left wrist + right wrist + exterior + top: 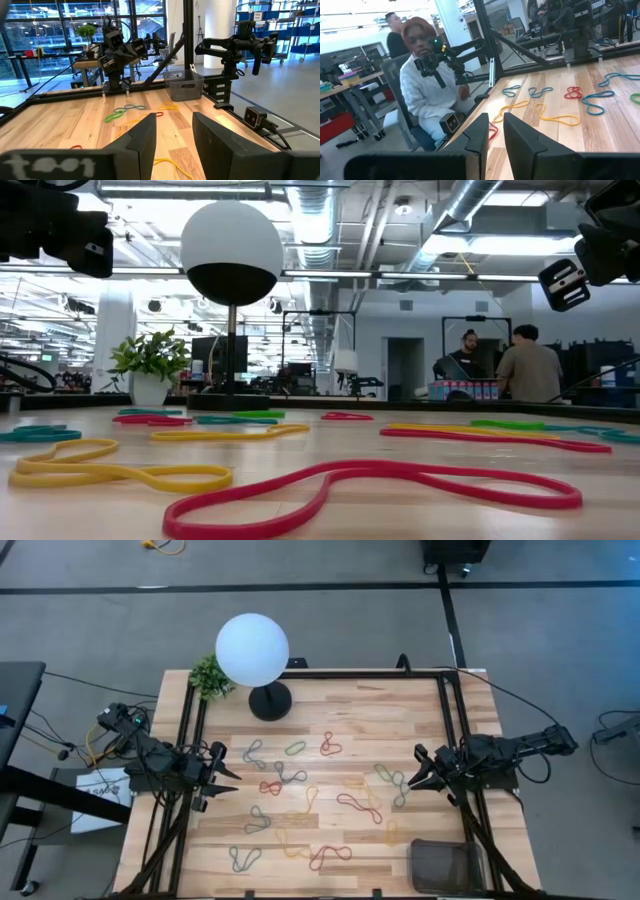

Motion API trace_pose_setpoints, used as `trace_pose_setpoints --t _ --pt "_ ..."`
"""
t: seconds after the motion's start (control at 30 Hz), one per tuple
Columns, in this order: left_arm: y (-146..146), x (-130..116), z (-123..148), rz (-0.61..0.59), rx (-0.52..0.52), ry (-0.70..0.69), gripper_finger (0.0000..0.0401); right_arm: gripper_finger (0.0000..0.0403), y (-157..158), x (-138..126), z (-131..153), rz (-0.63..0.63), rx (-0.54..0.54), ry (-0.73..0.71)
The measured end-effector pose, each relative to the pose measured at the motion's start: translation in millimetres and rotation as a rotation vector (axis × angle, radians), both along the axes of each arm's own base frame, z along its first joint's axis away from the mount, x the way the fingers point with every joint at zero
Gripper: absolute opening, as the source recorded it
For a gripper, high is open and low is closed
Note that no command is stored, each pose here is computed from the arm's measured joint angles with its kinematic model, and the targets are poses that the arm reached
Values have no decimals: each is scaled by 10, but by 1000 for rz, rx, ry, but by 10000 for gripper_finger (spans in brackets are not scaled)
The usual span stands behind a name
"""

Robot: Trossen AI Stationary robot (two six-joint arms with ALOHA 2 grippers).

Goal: Pick and place items into bin

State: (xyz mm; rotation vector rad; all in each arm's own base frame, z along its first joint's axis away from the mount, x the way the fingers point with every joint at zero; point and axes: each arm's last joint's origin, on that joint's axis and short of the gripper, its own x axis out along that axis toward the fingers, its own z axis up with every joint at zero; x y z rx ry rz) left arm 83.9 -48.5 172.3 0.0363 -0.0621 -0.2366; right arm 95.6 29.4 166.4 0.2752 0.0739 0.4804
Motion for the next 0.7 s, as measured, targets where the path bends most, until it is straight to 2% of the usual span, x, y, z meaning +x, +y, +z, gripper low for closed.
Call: trace_pose_setpoints --t 0.7 --pt "0 0 -1 0 0 0 119 53 0 0 0 0 0 0"
